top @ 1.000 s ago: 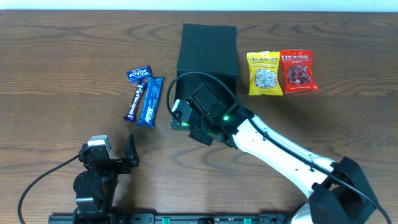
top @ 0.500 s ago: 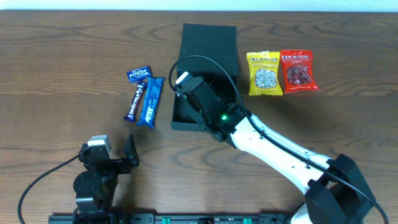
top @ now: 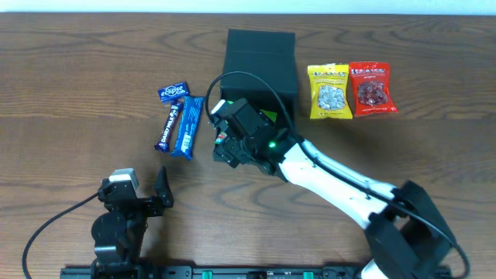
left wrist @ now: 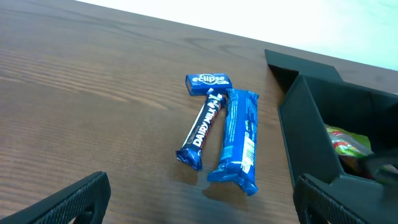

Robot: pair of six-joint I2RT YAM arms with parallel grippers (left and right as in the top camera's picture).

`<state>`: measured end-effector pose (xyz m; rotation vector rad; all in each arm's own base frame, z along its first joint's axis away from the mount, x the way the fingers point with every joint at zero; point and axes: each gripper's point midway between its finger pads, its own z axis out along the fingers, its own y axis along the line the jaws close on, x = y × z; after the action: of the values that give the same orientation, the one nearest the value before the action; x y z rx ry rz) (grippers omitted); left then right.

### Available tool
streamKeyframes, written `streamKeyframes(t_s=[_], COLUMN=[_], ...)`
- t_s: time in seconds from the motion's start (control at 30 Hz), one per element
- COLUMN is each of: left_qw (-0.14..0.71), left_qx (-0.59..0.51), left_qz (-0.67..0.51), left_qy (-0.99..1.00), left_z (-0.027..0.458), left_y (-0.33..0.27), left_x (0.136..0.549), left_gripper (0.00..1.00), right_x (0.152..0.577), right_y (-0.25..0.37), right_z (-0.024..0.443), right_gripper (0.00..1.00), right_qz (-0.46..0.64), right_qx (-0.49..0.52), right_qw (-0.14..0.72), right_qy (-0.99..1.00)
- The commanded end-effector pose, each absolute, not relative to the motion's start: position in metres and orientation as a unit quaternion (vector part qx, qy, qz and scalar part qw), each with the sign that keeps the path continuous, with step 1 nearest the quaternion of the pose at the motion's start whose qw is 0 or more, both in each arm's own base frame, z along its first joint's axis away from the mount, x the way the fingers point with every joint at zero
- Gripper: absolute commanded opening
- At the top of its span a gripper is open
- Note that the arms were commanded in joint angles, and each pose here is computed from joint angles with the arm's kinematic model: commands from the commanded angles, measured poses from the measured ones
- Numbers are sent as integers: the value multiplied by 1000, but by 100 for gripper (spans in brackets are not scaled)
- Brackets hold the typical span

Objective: Pack container
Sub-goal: 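Release the Haribo bag in the box and retract the right gripper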

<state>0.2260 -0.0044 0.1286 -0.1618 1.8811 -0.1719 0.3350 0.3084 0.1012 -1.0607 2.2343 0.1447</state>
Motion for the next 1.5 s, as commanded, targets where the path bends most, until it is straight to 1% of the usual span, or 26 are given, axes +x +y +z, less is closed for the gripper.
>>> streamKeyframes(t_s=[0.0,0.07,0.1,0.13,0.17,0.27,0.3,0.43,0.5,0.77,0.9,0.93,0.97,1.03,1.13,1.17,1.23,1.27,1.33,1.37,1.43,1.47], left_qw=[576,576,576,576,576,576,576,576,576,576,576,576,576,576,576,576,576,576,576,576,576,576], left_qx=[-64,-64,-64,-64,-64,-64,-64,-64,-64,-64,-64,-64,-64,-64,-64,-64,-64,-64,-64,-64,-64,-64], left_qz=[-65,-65,-65,-65,-65,-65,-65,-65,-65,-65,-65,-65,-65,-65,-65,-65,-65,-65,-65,-65,-65,-65], left_qy=[813,813,813,813,813,813,813,813,813,813,813,813,813,813,813,813,813,813,813,813,813,813], left_z=[118,118,118,118,118,118,118,118,118,118,118,118,118,118,118,118,118,118,118,118,118,118], left_y=[-3,-3,-3,-3,-3,-3,-3,-3,-3,-3,-3,-3,-3,-3,-3,-3,-3,-3,-3,-3,-3,-3], left_x=[226,226,226,226,226,226,226,226,226,226,226,226,226,226,226,226,226,226,226,226,226,226], left_gripper=[95,95,95,95,95,95,95,95,95,95,95,95,95,95,95,95,95,95,95,95,95,95], right_x=[337,336,337,339,341,341,340,337,336,345,350,354,359,367,374,375,374,371,357,349,328,313], right_y=[309,306,303,299,296,289,288,276,274,273,273,272,271,272,276,278,279,278,269,263,249,237], right_z=[169,191,197,199,197,176,166,119,91,29,8,6,6,11,34,45,83,100,150,170,205,226], right_gripper=[99,97,91,80,74,57,52,32,27,22,23,30,42,47,54,54,57,57,56,52,47,49], right_qz=[88,109,123,137,151,186,191,173,160,140,136,133,128,126,136,139,146,148,154,157,161,164], right_qx=[-381,-365,-350,-326,-305,-274,-269,-251,-249,-243,-240,-237,-234,-229,-219,-219,-220,-221,-221,-221,-220,-220], right_qw=[395,413,416,413,404,354,335,265,233,191,184,188,196,214,233,238,254,259,274,279,290,299], right_qy=[831,827,831,839,849,874,882,915,926,941,943,944,943,941,938,936,931,929,923,921,917,914])
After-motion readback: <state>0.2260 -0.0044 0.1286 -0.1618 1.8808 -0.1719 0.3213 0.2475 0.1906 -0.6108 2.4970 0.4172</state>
